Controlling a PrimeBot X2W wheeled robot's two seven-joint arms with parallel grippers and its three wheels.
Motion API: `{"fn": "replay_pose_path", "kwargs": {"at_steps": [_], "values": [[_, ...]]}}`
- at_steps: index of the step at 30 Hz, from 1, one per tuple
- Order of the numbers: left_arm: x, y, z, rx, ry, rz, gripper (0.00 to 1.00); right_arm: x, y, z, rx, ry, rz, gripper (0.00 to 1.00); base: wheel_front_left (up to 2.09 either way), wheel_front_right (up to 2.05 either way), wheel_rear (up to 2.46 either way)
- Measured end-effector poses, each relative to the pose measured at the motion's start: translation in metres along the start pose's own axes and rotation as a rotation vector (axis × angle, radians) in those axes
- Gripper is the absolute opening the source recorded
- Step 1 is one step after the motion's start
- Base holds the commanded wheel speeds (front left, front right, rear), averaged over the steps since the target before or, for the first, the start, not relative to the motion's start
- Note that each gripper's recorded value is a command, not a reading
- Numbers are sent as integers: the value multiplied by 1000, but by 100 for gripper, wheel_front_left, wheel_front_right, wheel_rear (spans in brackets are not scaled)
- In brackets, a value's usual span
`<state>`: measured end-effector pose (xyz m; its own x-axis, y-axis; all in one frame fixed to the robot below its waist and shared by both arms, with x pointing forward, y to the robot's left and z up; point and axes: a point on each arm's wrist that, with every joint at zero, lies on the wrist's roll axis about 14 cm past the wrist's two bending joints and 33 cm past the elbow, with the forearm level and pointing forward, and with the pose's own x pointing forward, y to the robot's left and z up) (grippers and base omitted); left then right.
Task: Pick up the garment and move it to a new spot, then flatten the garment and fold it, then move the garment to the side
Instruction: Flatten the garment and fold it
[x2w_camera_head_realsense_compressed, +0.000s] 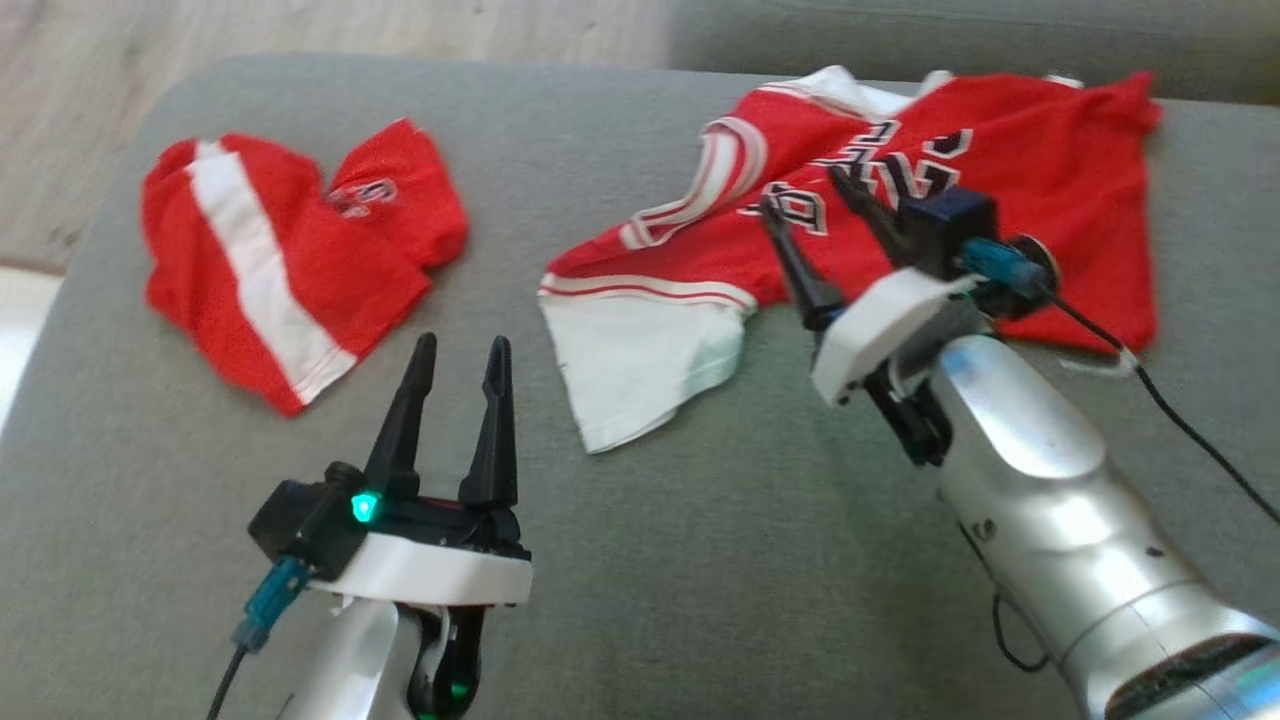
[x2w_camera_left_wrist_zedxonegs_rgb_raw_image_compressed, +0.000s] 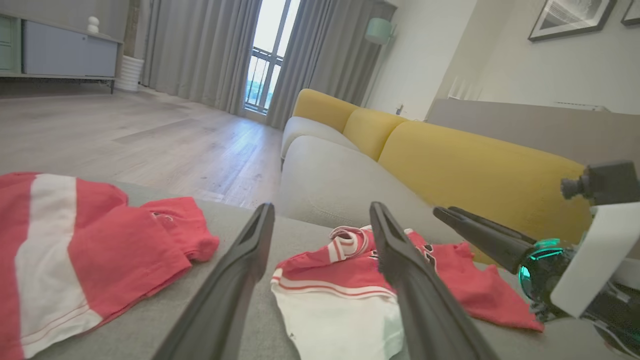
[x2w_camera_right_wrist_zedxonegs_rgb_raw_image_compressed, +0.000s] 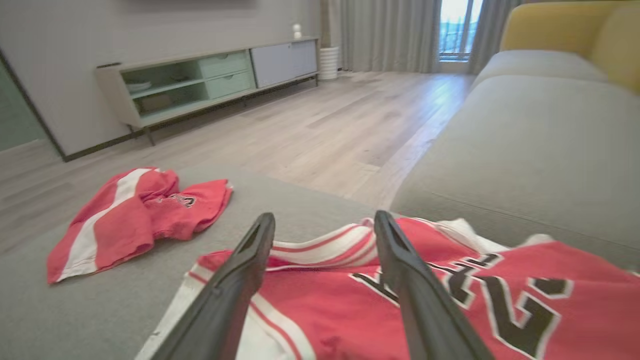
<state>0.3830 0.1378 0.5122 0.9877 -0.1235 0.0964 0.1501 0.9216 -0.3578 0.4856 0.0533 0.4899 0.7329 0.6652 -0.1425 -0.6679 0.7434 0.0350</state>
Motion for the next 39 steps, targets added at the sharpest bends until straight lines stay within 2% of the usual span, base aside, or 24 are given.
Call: {"fn": "replay_pose_path", "kwargs": {"at_steps": [4, 5, 9, 13, 17, 22, 32, 39], "values": [[10, -19, 1, -3, -9, -64, 100, -30, -44, -6, 10, -21, -147, 100, 0, 0, 0], [14, -29, 1, -5, -11, -95, 100, -51, -67, -11, 29, -29, -229, 100, 0, 0, 0], [21, -44, 2, -13, -17, -141, 100, -98, -108, -18, 55, -65, -388, 100, 0, 0, 0], [25, -54, 2, -21, -21, -172, 100, -142, -126, -27, 91, -105, -517, 100, 0, 0, 0], [29, -62, -1, -27, -15, -195, 100, -180, -128, -38, 127, -134, -613, 100, 0, 0, 0], [30, -66, -6, -33, -1, -206, 100, -202, -123, -39, 135, -164, -652, 100, 0, 0, 0], [30, -66, -24, -32, 50, -211, 100, -206, -123, -33, 156, -203, -661, 100, 0, 0, 0], [23, -58, -70, 10, 190, -193, 100, -203, -126, -42, 167, -182, -666, 100, 0, 0, 0]]}}
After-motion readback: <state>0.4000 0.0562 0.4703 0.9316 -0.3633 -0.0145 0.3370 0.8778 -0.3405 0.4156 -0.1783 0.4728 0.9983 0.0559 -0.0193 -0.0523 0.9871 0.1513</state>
